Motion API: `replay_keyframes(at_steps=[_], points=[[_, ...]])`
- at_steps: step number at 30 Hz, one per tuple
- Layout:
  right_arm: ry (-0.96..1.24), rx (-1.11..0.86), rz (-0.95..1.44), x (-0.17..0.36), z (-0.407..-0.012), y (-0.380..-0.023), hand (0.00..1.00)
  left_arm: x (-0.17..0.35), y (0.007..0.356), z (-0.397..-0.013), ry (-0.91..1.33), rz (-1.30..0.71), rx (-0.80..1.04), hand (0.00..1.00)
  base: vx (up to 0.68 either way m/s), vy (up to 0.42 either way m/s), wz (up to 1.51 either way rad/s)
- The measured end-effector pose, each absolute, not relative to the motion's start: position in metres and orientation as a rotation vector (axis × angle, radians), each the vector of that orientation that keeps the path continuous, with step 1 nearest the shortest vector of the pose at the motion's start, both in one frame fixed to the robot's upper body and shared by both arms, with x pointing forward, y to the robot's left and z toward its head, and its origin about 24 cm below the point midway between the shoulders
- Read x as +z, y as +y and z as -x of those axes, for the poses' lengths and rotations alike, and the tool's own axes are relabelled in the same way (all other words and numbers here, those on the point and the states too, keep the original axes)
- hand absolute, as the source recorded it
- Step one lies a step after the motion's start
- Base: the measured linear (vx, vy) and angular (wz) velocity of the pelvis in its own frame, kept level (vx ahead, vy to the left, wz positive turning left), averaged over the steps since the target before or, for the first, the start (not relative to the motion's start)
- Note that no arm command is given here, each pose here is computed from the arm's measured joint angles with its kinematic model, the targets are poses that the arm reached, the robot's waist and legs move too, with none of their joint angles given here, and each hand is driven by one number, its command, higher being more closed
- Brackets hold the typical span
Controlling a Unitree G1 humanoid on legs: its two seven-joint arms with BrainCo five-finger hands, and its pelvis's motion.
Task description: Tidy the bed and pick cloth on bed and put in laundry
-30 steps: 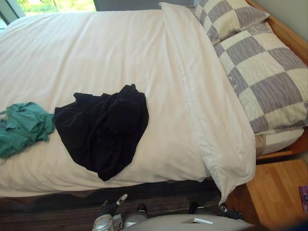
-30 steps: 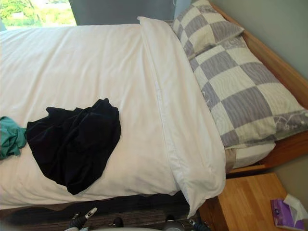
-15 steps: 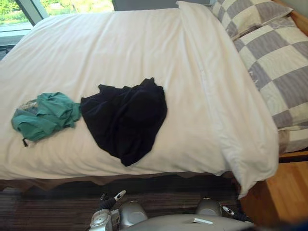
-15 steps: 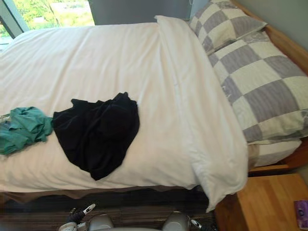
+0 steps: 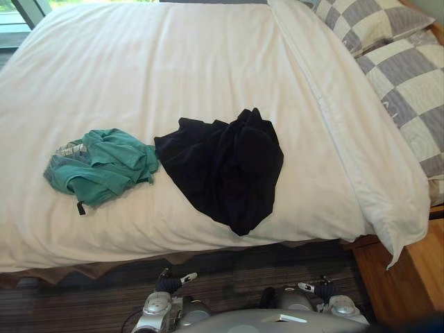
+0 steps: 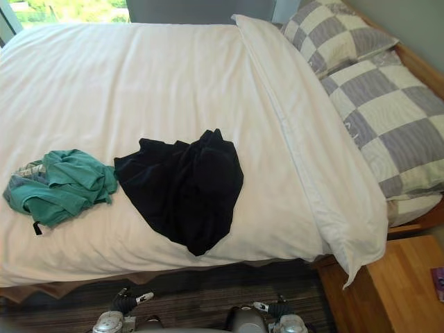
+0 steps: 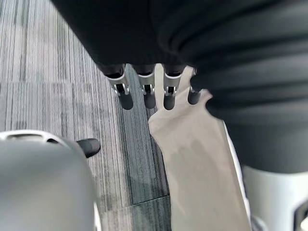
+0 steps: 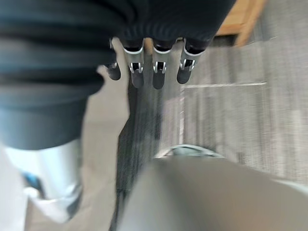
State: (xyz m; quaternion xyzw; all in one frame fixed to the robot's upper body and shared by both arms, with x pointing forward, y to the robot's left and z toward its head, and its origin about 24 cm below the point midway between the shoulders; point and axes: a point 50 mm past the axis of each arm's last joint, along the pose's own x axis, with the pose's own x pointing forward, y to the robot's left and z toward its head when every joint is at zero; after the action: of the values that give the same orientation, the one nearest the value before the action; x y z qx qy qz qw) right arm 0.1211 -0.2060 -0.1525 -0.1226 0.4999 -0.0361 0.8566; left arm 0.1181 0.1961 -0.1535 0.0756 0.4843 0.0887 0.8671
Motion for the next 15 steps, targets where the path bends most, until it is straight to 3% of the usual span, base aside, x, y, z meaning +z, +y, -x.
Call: replay_keyframes(at_steps=[7, 15], points=[[1.067, -0.078, 0.265, -0.153, -0.123, -0.21, 0.0, -0.148, 0.179, -0.133, 0.944, -0.121, 0.151, 0.0, -0.03, 0.007, 0.29], [1.087, -0.148, 0.229, -0.153, -0.12, -0.215, 0.0, -0.148, 0.179, -0.137, 0.939, -0.113, 0.146, 0.0, -0.01, 0.169, 0.01]])
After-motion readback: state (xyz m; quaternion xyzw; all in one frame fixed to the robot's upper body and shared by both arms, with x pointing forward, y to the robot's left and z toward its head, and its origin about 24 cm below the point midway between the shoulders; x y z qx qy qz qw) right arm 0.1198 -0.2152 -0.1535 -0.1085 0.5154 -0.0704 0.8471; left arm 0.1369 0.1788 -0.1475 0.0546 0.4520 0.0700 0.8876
